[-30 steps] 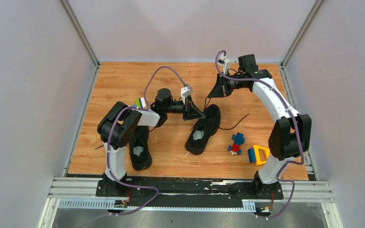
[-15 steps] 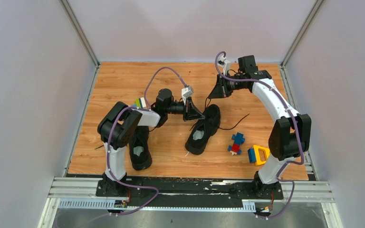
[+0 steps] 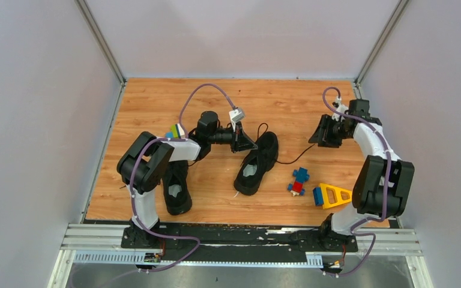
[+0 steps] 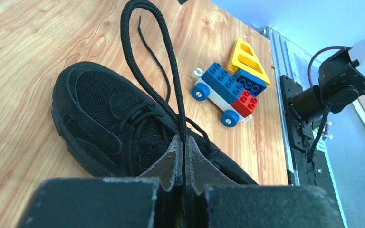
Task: Tie the shoes
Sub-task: Wrap the shoelace around the shoelace.
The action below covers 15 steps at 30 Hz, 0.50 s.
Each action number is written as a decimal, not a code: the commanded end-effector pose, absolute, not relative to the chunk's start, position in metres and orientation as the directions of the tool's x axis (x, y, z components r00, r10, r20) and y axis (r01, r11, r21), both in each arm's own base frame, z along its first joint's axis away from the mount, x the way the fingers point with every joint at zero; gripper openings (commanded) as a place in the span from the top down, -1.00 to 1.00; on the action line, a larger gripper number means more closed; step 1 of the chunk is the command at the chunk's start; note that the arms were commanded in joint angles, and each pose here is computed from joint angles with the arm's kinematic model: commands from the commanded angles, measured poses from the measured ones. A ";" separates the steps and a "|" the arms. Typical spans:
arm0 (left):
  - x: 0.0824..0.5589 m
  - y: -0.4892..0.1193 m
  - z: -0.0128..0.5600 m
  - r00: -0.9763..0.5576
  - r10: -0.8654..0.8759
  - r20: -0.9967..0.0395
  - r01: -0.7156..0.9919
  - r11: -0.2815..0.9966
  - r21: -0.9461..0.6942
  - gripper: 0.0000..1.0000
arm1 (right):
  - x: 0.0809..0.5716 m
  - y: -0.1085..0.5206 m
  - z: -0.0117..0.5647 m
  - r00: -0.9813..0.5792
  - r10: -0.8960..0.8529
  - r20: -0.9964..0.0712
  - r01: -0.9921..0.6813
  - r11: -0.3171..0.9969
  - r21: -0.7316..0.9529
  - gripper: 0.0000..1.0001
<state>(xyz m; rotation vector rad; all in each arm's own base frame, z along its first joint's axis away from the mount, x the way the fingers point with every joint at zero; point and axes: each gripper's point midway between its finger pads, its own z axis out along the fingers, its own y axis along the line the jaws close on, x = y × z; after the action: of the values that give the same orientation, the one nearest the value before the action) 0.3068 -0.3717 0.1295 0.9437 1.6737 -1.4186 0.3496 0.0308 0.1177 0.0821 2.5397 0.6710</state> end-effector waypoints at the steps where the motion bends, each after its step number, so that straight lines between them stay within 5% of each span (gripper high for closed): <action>1: 0.308 -0.373 0.147 -0.395 0.063 -0.916 0.914 0.128 -0.385 1.00 | 0.346 0.009 0.087 -0.862 0.345 -0.372 0.170 0.887 0.429 0.05; 15: 0.296 -0.386 0.140 -0.395 0.097 -0.914 0.918 0.078 -0.389 1.00 | 0.403 -0.022 0.054 -0.823 0.434 -0.366 0.325 0.888 0.324 0.29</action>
<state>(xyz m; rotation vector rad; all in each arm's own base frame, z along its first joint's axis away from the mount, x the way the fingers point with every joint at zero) 0.2933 -0.3790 0.1231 0.9860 1.7012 -1.4151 0.3704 -0.0168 0.0456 0.5348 2.6960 0.3620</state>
